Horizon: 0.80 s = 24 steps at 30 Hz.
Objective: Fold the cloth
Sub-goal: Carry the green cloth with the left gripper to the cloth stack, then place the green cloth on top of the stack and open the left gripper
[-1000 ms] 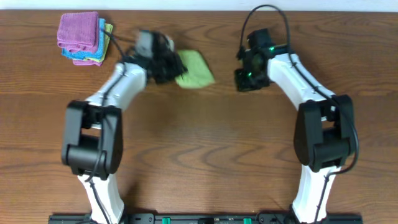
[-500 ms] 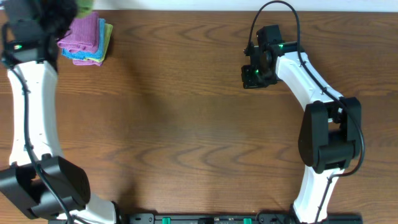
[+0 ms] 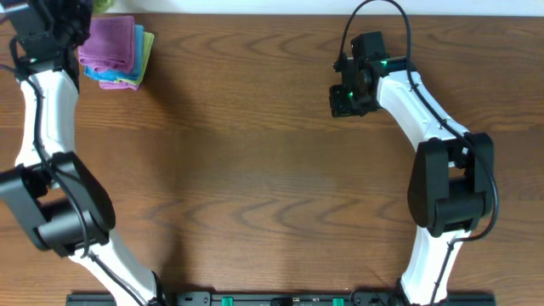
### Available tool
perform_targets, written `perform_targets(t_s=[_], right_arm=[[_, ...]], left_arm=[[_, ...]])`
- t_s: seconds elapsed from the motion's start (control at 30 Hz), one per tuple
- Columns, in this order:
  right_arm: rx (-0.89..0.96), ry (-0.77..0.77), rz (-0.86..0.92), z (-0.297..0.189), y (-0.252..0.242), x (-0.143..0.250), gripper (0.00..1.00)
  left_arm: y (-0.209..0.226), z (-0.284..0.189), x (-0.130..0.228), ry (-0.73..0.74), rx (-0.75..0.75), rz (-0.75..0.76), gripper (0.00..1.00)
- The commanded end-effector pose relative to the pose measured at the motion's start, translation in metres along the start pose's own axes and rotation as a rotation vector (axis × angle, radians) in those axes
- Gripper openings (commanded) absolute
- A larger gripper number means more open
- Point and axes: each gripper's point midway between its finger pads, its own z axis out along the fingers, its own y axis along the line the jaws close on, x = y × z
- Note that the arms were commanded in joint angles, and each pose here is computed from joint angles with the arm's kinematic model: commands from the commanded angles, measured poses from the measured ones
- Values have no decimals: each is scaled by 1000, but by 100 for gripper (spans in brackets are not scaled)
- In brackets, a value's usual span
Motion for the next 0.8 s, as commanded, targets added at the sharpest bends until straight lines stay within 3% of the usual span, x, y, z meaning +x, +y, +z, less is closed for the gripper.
perform_targets(t_s=[0.0,0.3,0.53,0.77], right_arm=[[-4,-53,-26,-15,4,-13,1],[-4,-76,-27,-16,3,-19,1],[-4,-88,-28,-16,2,-22,1],[-5,-90,-29,-16,2,-22,1]], left_arm=[[26,16,10,36,-35,-7,6],[57,30,19,58,-93,41,6],[34,31,21,86,16,142,6],[54,30,19,61,-81,119,6]])
